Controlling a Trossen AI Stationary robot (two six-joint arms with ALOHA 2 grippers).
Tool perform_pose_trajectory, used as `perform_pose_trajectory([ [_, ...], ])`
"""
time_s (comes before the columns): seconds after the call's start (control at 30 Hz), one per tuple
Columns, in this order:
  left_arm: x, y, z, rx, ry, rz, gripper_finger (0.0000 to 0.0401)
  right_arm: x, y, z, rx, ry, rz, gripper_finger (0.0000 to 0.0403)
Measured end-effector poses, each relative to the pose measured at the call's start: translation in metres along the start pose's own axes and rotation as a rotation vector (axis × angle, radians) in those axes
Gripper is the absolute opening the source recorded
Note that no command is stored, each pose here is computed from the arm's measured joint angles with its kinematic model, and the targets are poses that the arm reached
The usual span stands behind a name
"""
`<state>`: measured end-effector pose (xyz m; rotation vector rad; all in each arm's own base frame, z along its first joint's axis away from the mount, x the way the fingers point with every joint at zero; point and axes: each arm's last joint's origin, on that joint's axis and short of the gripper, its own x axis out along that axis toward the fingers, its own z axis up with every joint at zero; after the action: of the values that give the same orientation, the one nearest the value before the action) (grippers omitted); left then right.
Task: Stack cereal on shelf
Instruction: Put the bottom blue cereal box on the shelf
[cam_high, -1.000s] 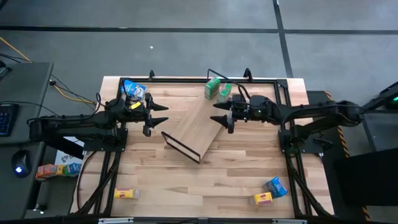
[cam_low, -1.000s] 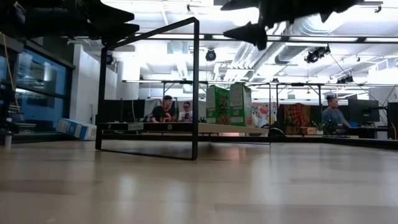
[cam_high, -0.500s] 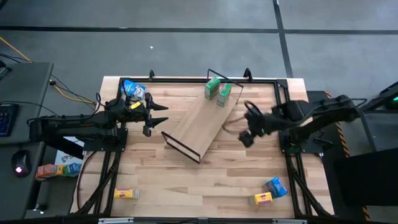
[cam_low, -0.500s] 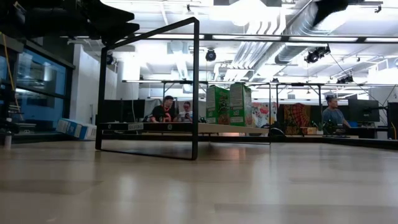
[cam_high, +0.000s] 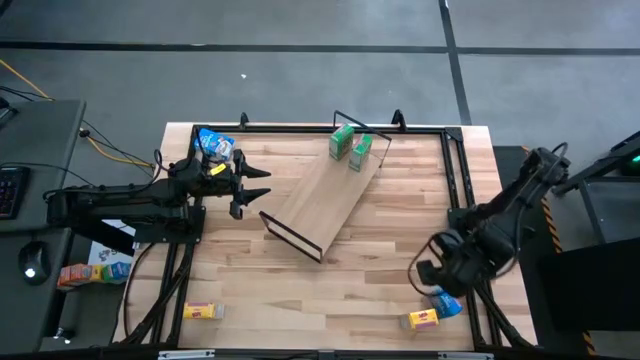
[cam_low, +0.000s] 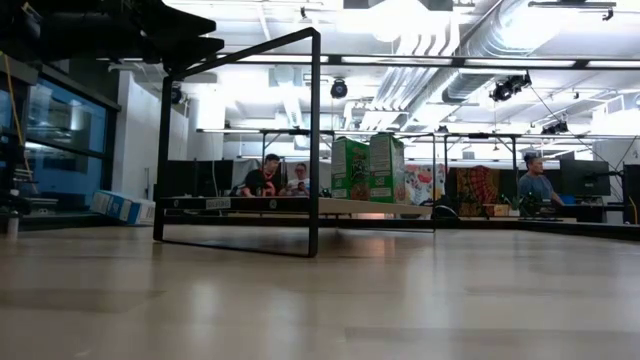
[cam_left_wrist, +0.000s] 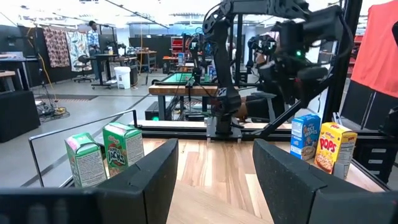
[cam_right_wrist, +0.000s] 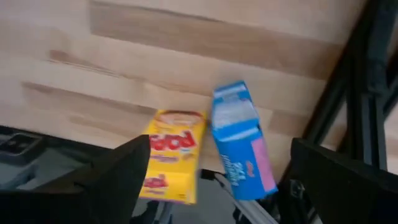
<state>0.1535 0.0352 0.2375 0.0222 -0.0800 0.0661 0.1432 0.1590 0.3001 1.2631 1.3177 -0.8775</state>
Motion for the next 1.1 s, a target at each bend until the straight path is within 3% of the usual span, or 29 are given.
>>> perform_pose_trajectory([
  [0.23,0.000,0.000,0.000,-0.030,0.000,0.000,0.0198,0.024,0.000,-0.023,-0.027,0.007,-0.088,0.0375],
  [0.7,0.000,0.000,-0.005,-0.064,0.046,0.000,0.0198,0.050,0.006,-0.031,-0.092,-0.026,-0.220,0.0373],
  [1.1,0.000,0.000,-0.005,-0.063,0.046,0.000,0.0198,0.069,0.014,-0.037,-0.151,-0.023,-0.246,0.0301],
])
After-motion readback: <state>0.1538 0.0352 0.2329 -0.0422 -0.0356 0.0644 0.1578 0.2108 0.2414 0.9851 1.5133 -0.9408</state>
